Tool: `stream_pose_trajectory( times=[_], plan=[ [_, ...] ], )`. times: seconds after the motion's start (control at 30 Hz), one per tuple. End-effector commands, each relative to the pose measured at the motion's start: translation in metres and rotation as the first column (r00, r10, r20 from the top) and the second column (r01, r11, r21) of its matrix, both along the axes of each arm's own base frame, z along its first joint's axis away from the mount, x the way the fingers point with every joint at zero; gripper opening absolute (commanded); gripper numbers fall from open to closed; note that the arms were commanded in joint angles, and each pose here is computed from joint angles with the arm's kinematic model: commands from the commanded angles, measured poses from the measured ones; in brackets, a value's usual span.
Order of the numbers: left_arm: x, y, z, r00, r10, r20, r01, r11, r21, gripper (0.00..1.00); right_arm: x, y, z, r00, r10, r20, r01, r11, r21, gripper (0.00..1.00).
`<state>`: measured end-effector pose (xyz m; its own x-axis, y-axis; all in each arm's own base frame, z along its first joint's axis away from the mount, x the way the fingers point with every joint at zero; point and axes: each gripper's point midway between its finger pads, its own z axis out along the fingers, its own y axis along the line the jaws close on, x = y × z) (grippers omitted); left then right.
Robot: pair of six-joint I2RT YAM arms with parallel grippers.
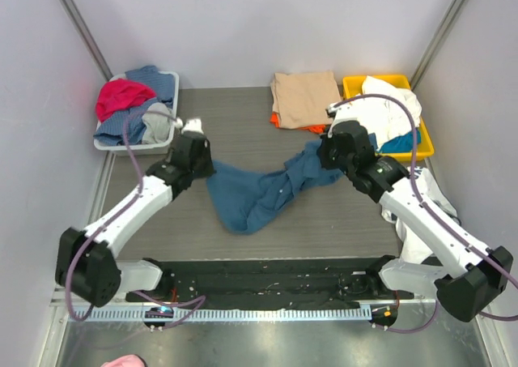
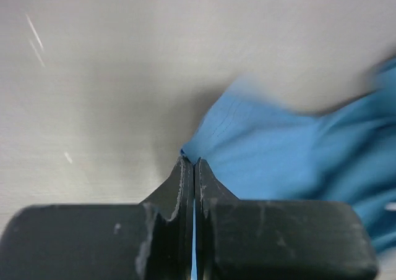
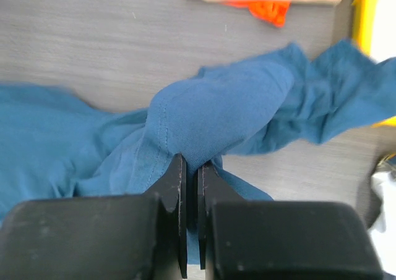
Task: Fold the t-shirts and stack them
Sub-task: Flatten the tshirt out
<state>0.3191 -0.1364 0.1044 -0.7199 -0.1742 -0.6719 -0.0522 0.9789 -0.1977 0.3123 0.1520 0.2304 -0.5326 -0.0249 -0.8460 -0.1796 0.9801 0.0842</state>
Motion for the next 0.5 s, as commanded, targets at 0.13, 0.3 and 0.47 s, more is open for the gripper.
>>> stream_pose_trajectory(
  times=[0.13,0.3,0.47],
  plan=[
    [-0.003,0.038,0.248,0.896,0.026,0.444,-0.037,0.999,0.017,0.0,-0.009,-0.002,0.184,0.917,0.043,0.397,-0.103,0.986,0.133,0.01],
    [-0.031,0.056,0.309,0.844,0.048,0.534,-0.048,0.999,-0.014,0.0,-0.035,-0.001,0.231,0.883,0.101,0.459,-0.197,0.966,0.166,0.01],
    [-0.067,0.08,0.353,0.793,0.092,0.602,-0.08,0.996,-0.046,0.0,-0.078,-0.01,0.269,0.839,0.131,0.528,-0.288,0.93,0.226,0.01]
  ],
)
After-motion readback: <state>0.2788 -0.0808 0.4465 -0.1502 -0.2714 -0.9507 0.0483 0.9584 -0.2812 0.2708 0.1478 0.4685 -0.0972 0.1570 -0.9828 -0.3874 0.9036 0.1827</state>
